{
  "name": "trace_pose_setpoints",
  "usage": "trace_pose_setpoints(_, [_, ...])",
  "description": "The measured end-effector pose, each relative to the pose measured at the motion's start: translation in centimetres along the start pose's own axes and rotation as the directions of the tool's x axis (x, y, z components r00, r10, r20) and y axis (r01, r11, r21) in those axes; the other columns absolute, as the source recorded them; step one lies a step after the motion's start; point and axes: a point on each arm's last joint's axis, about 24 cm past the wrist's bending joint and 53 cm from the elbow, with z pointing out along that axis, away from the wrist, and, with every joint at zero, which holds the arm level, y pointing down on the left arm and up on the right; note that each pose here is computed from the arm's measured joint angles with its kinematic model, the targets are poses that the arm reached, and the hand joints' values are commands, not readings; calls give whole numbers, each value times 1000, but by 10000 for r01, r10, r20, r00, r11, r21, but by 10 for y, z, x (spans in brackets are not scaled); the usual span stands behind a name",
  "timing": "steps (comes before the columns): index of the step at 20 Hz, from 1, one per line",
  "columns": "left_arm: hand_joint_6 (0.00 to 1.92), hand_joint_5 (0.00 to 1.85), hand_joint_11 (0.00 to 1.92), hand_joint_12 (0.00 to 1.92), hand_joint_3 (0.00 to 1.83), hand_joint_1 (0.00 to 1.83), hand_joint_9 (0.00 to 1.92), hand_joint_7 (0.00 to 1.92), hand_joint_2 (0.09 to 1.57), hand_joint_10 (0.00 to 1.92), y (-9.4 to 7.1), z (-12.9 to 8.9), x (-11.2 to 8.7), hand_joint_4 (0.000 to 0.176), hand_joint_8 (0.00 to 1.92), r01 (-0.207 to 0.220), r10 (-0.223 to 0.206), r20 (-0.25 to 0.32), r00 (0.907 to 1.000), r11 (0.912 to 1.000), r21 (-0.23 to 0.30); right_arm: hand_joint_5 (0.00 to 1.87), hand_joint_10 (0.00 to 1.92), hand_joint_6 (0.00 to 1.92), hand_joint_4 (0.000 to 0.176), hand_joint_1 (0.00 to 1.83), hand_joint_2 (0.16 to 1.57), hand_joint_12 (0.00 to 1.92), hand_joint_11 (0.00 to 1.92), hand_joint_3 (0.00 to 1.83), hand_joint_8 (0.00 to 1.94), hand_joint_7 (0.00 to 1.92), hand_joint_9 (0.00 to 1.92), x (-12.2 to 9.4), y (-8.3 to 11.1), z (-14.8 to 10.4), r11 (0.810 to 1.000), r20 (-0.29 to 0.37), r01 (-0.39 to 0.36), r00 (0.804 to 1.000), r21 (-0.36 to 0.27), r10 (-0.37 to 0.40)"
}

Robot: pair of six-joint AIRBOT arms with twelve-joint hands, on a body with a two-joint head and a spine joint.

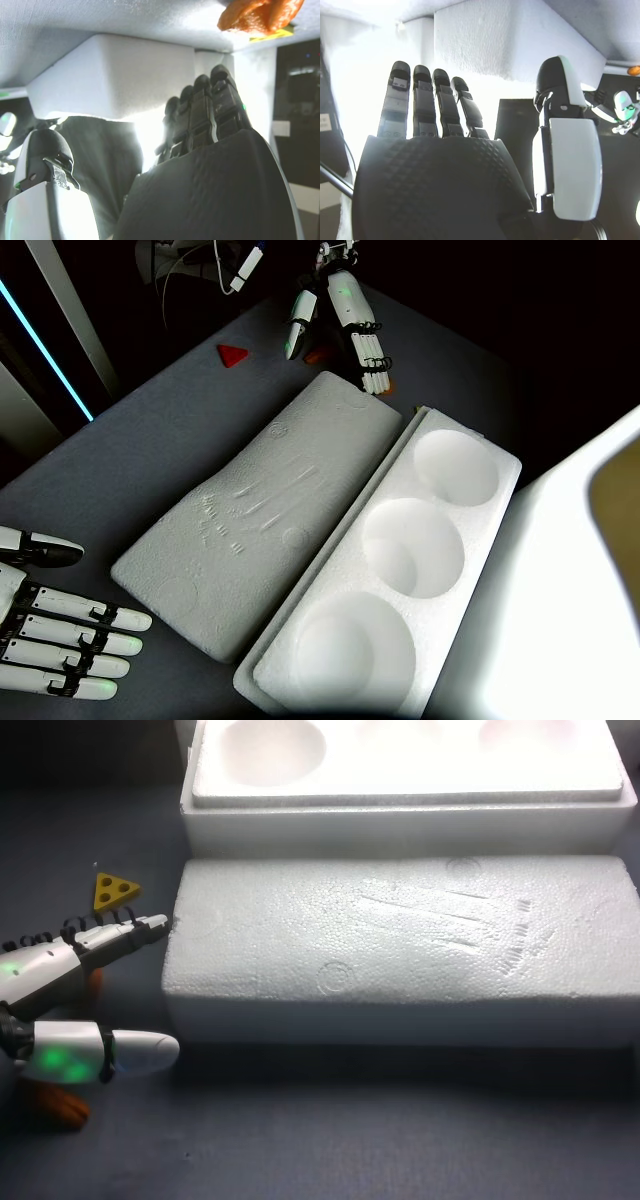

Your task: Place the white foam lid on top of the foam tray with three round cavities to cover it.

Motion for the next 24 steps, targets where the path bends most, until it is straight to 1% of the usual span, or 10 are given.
trace_pose_setpoints(3, [1, 27, 0, 0, 0, 440, 0, 0, 970, 0, 2, 0, -1, 2, 0, 36, -36, 69, 10000, 10000, -43, 0, 0, 0, 0, 634, 1136, 0, 0, 0, 0, 0, 0, 3, -5, 3, 9998, 10, -156, 9999, 141, 156])
trace_pose_setpoints(6, [0, 15, 0, 0, 0, 421, 0, 0, 964, 0, 3, 3, 0, 7, 0, 210, -210, 179, 9996, 9998, -29, 0, 0, 0, 0, 656, 1147, 0, 0, 4, 0, 0, 0, 2, -8, 6, 9994, 116, -283, 9995, 197, 281])
trace_pose_setpoints(9, [0, 14, 0, 0, 0, 428, 0, 0, 979, 0, 5, 4, 3, 1, 0, 270, -269, 147, 9995, 9996, -45, 0, 0, 0, 0, 622, 1126, 0, 0, 0, 0, 0, 0, 3, -13, 8, 9988, 169, -377, 9992, 320, 372])
trace_pose_setpoints(11, [0, 12, 0, 0, 1, 432, 0, 0, 982, 0, 5, 4, 2, 6, 0, 317, -316, 219, 9993, 9995, -42, 0, 0, 0, 0, 639, 1122, 0, 0, 0, 0, 0, 0, 3, -16, 9, 9976, 291, -544, 9982, 430, 531])
trace_pose_setpoints(12, [1, 15, 0, 0, 2, 442, 0, 0, 984, 0, 6, 5, 1, 3, 0, 323, -322, 255, 9992, 9995, -42, 0, 0, 0, 0, 628, 1116, 0, 0, 0, 0, 0, 0, 2, -17, 11, 9976, 316, -543, 9981, 440, 530])
trace_pose_setpoints(17, [1, 14, 0, 0, 8, 402, 0, 0, 1002, 0, 6, 6, 3, 0, 0, 460, -460, 293, 9985, 9989, -2, 0, 0, 0, 0, 619, 1145, 0, 0, 6, 0, 0, 0, 10, -14, 16, 9960, 328, -830, 9961, 335, 819])
trace_pose_setpoints(19, [0, 11, 0, 0, 10, 403, 0, 0, 1007, 0, 7, 8, 5, 0, 0, 642, -644, 393, 9972, 9979, 60, 0, 0, 0, 0, 605, 1147, 8, 17, 6, 0, 0, 0, 11, -13, 16, 9959, 319, -848, 9960, 324, 838])
trace_pose_setpoints(22, [3, 21, 0, 0, 8, 382, 0, 0, 1008, 0, 6, 9, 7, 0, 0, 618, -620, 338, 9975, 9981, 82, 0, 0, 0, 0, 596, 1151, 27, 38, 6, 0, 0, 0, 10, -14, 16, 9955, 379, -890, 9954, 338, 877])
trace_pose_setpoints(23, [4, 23, 0, 0, 11, 371, 0, 0, 1017, 0, 6, 9, 6, 0, 0, 632, -634, 359, 9973, 9980, 86, 0, 0, 0, 0, 619, 1164, 307, 6, 0, 0, 0, 0, 11, -14, 16, 9955, 376, -890, 9954, 340, 877])
trace_pose_setpoints(24, [2, 20, 0, 0, 12, 377, 0, 0, 1022, 0, 6, 9, 6, 0, 0, 627, -630, 355, 9974, 9980, 91, 0, 0, 0, 0, 594, 1164, 651, 0, 0, 0, 0, 0, 11, -14, 16, 9955, 376, -890, 9954, 340, 877])
